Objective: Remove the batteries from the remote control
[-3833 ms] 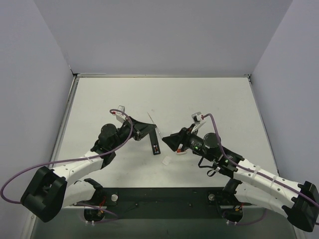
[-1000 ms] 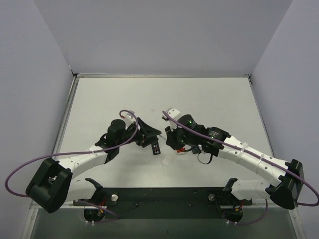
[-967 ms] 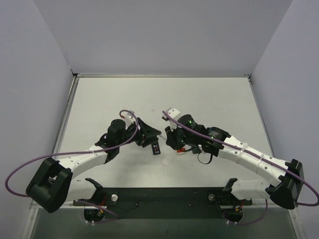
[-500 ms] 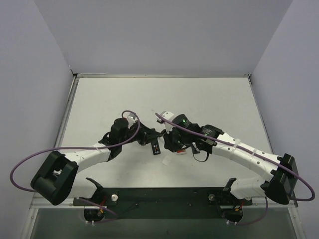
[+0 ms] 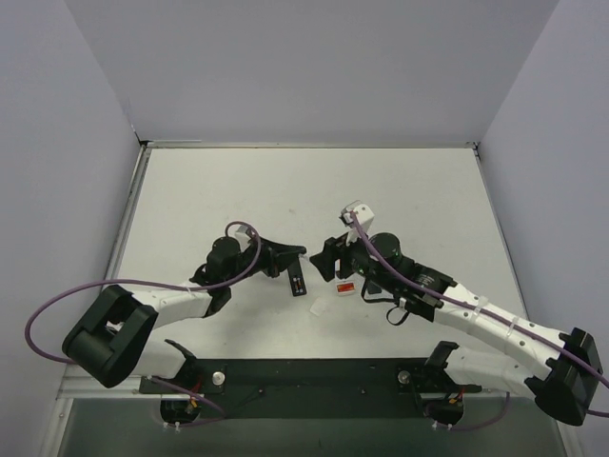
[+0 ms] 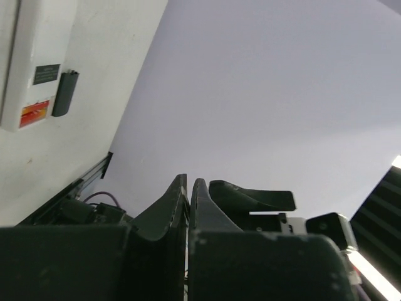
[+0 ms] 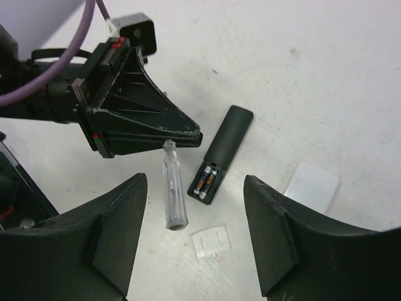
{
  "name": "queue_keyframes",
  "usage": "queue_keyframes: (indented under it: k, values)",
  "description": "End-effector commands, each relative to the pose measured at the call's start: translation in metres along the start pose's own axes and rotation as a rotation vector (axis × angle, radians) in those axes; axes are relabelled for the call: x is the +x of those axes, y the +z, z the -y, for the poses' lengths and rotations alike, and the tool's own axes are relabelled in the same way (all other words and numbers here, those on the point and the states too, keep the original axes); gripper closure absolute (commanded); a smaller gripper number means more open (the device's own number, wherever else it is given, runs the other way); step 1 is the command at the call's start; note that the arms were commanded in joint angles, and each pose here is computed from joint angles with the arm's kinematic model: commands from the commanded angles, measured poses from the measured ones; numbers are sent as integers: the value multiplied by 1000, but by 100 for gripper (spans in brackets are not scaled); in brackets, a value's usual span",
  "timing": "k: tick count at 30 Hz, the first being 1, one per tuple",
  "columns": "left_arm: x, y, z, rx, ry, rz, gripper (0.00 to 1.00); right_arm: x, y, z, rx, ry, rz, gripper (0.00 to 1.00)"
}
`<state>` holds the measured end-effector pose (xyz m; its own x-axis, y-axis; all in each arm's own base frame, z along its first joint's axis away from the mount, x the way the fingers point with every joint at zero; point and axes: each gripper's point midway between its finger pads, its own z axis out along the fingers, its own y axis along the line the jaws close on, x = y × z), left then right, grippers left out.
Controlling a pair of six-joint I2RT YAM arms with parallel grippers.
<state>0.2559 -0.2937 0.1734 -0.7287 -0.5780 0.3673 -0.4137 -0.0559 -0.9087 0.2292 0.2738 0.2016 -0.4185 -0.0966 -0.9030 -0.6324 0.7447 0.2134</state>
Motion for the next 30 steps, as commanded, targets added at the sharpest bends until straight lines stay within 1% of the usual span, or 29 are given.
queue_keyframes:
  k: [1, 2, 3, 4, 6, 7, 8, 10, 12, 14, 15, 17, 23, 26, 28, 30]
  values:
    - [7, -11, 68, 255, -91, -6, 100, -53, -5, -14, -77, 114, 309, 42]
    - [7, -12, 72, 266, -111, -9, 100, -67, -11, -19, -110, 128, 381, 42]
    - [6, -14, 77, 282, -114, 0, 100, -61, -12, -20, -126, 138, 393, 42]
    - [7, -14, 78, 282, -120, 2, 100, -77, -19, -24, -154, 149, 470, 41]
    - [5, -15, 81, 285, -129, 17, 100, -78, -22, -26, -184, 156, 510, 41]
    - [4, -17, 85, 298, -132, 27, 100, -85, -26, -29, -204, 163, 551, 41]
    - [4, -18, 86, 299, -139, 31, 100, -85, -26, -29, -204, 163, 558, 41]
    - [5, -18, 89, 304, -129, 30, 100, -85, -24, -27, -189, 161, 555, 43]
    - [8, -14, 84, 273, -127, 9, 100, -85, -22, -26, -179, 161, 548, 46]
    - [13, -13, 84, 281, -130, -9, 100, -86, -22, -25, -173, 169, 555, 48]
    - [11, -12, 80, 275, -141, -6, 100, -86, -21, -27, -177, 172, 555, 53]
    - [12, -13, 80, 287, -151, -6, 100, -86, -19, -27, -177, 179, 547, 56]
    - [13, -15, 86, 301, -154, -6, 100, -76, -13, -29, -180, 180, 519, 56]
    - [13, -15, 87, 304, -157, -4, 100, -72, -13, -30, -181, 179, 512, 55]
    - [13, -17, 89, 311, -157, -2, 100, -68, -11, -28, -174, 181, 505, 51]
    - [13, -17, 91, 315, -158, -1, 100, -66, -11, -27, -173, 182, 502, 51]
